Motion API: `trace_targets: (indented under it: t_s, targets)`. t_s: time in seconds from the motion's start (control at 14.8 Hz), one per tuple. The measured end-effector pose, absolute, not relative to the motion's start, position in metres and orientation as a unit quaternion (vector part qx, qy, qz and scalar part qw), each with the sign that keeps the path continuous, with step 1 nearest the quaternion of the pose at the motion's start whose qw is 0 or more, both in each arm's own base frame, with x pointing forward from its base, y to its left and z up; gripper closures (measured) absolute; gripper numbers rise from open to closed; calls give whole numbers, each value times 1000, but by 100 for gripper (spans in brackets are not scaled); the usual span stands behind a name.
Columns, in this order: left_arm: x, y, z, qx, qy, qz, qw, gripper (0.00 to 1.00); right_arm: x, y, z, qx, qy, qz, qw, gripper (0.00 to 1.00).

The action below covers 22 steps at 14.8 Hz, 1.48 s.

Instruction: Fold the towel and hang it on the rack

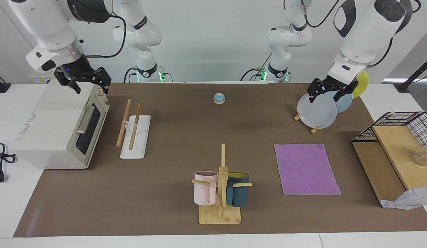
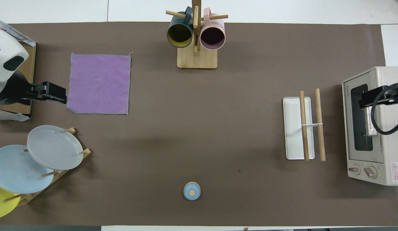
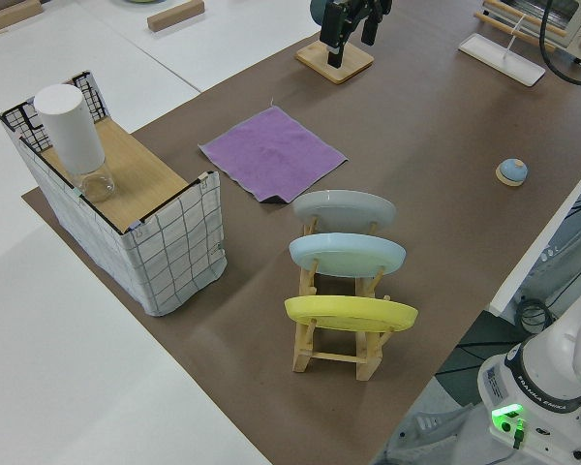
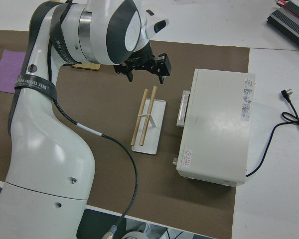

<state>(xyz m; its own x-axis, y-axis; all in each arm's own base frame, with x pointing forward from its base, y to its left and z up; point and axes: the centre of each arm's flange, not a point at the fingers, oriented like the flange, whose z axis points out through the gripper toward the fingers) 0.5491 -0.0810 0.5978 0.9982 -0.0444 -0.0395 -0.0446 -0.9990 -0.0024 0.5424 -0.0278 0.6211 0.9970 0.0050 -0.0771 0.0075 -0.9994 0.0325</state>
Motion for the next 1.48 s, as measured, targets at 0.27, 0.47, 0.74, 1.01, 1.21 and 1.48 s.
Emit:
trace_targets:
  t_s: [0.27, 0.47, 0.74, 1.01, 1.21, 1.48]
  targets:
    - [549, -81, 598, -1000, 22, 20, 2, 0, 542, -28, 621, 999, 3, -38, 16, 0]
    - [549, -81, 598, -1000, 22, 21, 2, 0, 542, -28, 621, 999, 3, -38, 16, 0]
    - [548, -77, 597, -999, 19, 25, 2, 0, 542, -28, 621, 999, 3, -38, 16, 0]
    - [551, -67, 589, -1000, 9, 13, 1, 0, 542, -28, 621, 999, 3, -38, 16, 0]
    - [554, -41, 543, -1000, -14, -10, 0, 0, 542, -28, 621, 999, 3, -38, 16, 0]
    - [565, -7, 429, -999, -42, -9, -4, 0, 542, -28, 621, 999, 3, -38, 16, 0]
